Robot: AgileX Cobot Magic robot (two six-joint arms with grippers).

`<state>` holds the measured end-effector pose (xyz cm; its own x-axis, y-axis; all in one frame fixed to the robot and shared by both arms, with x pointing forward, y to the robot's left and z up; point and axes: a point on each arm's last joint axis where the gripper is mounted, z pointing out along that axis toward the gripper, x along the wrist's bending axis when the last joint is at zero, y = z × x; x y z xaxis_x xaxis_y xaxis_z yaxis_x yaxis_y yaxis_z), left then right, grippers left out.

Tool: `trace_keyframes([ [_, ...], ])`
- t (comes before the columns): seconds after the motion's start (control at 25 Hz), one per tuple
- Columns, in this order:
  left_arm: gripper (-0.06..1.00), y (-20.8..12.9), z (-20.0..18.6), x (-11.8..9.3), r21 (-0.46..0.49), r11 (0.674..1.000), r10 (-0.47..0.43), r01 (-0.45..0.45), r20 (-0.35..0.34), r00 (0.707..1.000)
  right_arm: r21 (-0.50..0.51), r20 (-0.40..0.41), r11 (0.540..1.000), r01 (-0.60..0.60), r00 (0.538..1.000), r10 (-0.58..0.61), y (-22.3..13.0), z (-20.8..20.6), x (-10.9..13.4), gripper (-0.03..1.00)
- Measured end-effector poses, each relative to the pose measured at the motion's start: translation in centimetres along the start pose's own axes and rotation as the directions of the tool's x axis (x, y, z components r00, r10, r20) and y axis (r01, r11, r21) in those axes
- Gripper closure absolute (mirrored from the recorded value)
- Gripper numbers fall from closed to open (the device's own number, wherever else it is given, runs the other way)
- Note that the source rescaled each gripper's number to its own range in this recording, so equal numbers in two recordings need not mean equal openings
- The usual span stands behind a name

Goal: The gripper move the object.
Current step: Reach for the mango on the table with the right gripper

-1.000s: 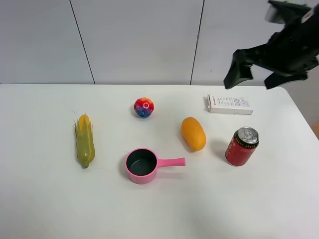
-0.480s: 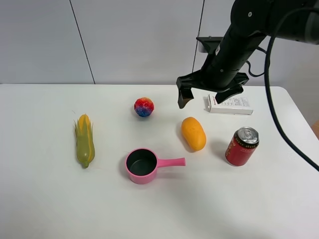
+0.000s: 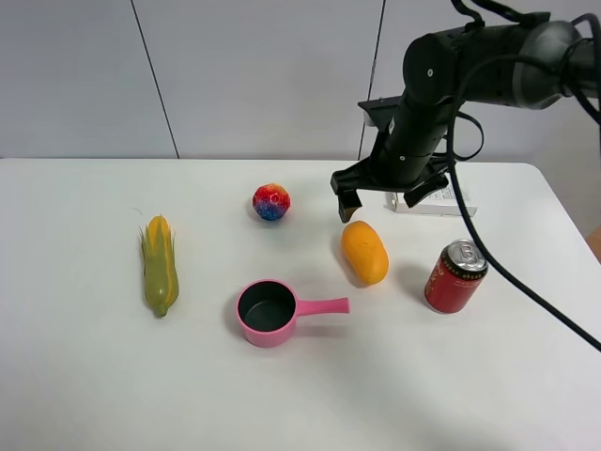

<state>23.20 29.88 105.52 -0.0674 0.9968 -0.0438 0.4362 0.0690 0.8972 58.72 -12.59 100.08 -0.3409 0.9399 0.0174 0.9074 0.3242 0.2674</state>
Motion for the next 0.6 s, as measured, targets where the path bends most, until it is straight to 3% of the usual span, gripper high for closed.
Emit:
trace_keyframes([
  [0.6,-0.06,0.0,0.0,0.0,0.0,1.0,0.0,0.0,0.0,1.0,0.062,-0.012,0.998,-0.014,1.0,0.015,0.3,7.6,0.3,-0.03],
])
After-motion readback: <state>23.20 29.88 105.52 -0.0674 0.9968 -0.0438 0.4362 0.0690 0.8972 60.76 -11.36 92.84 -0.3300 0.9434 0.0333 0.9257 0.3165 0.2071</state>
